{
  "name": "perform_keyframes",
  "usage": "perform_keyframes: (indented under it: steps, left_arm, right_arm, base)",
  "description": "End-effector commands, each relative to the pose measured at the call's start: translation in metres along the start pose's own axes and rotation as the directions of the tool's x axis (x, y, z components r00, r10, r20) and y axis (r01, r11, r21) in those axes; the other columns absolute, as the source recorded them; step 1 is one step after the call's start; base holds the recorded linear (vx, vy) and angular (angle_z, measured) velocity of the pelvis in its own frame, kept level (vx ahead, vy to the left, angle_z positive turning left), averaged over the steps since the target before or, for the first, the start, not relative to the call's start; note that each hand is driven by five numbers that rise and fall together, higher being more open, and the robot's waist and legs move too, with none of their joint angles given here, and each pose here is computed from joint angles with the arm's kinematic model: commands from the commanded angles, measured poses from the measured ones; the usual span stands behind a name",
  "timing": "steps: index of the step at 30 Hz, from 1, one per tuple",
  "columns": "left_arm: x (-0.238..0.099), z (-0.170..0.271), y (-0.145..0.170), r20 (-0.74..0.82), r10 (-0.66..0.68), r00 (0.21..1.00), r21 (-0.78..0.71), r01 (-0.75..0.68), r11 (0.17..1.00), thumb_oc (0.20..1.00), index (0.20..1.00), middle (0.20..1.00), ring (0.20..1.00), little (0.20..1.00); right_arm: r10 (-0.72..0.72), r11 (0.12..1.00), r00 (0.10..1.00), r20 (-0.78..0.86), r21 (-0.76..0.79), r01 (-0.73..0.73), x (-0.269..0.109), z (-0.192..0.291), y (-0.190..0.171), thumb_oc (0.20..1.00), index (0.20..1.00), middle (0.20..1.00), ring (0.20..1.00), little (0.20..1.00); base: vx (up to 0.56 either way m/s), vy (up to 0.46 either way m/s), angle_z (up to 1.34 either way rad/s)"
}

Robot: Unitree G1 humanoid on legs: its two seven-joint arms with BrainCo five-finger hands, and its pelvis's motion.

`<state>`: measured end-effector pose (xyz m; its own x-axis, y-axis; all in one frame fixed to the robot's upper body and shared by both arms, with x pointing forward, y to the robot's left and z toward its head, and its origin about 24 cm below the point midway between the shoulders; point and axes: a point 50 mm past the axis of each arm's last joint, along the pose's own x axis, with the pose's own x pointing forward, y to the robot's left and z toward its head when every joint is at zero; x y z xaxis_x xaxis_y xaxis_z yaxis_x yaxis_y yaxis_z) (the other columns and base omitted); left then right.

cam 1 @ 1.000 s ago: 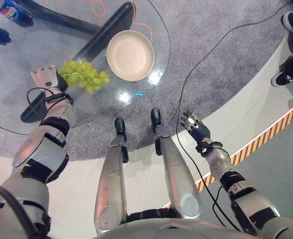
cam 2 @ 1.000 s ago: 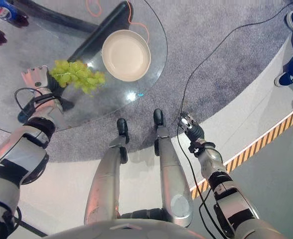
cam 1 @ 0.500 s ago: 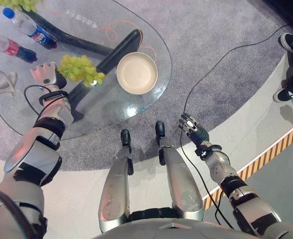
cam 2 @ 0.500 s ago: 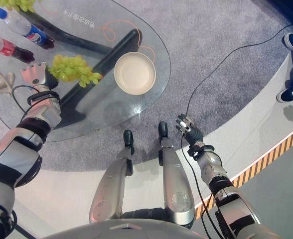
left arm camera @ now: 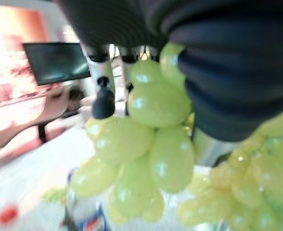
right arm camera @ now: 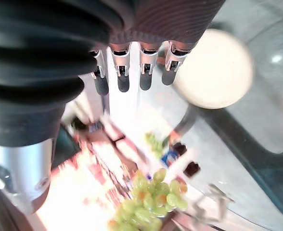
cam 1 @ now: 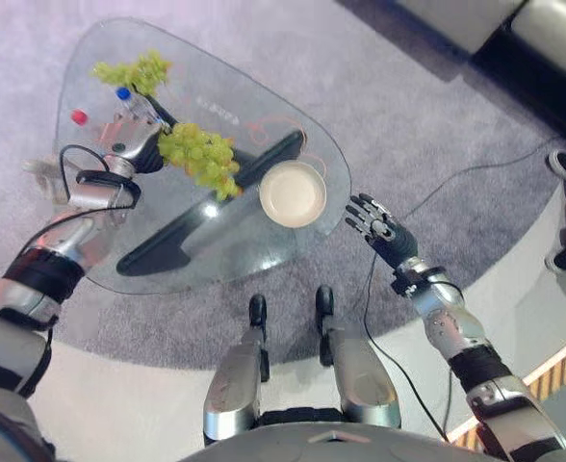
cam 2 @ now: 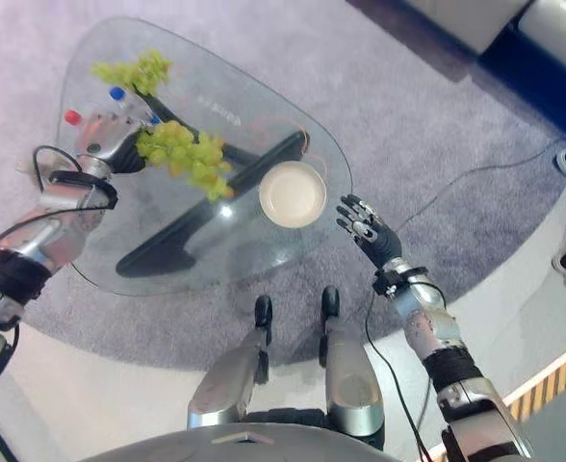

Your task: Pick up fruits into the plate

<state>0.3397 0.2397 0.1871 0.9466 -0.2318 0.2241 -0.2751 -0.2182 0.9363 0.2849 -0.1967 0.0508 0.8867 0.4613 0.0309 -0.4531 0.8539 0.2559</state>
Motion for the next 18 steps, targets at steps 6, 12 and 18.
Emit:
perform_keyframes:
  steps: [6,12,18]
  left_arm:
    - [-0.011,0.017,0.027,0.272,-0.044,0.961,0.138,0.007,0.990,0.200,0.200,0.200,0.200,0.200]
    - [-0.006,0.049,0.055,0.512,-0.021,0.859,0.168,-0.076,0.983,0.200,0.200,0.200,0.200,0.200]
    - [-0.001,0.082,0.068,0.659,0.005,0.752,0.120,-0.112,0.986,0.200,0.200,0.200,0.200,0.200]
  right_arm:
    - [0.137,0.974,0.983,-0.122,-0.162,-0.156,-0.010,0.032,0.003,1.000,1.000,1.000,1.000,1.000]
    - [0.341,0.931,0.919,-0.198,-0.064,-0.359,0.005,0.052,0.021,1.000,1.000,1.000,1.000,1.000]
    - [0.503,0.863,0.832,-0.235,0.083,-0.498,0.018,0.045,0.048,1.000,1.000,1.000,1.000,1.000]
  base:
    - [0.12,-0.053,0.11]
    - [0.03,-0.029,0.07]
    - [0.00,0.001,0.06]
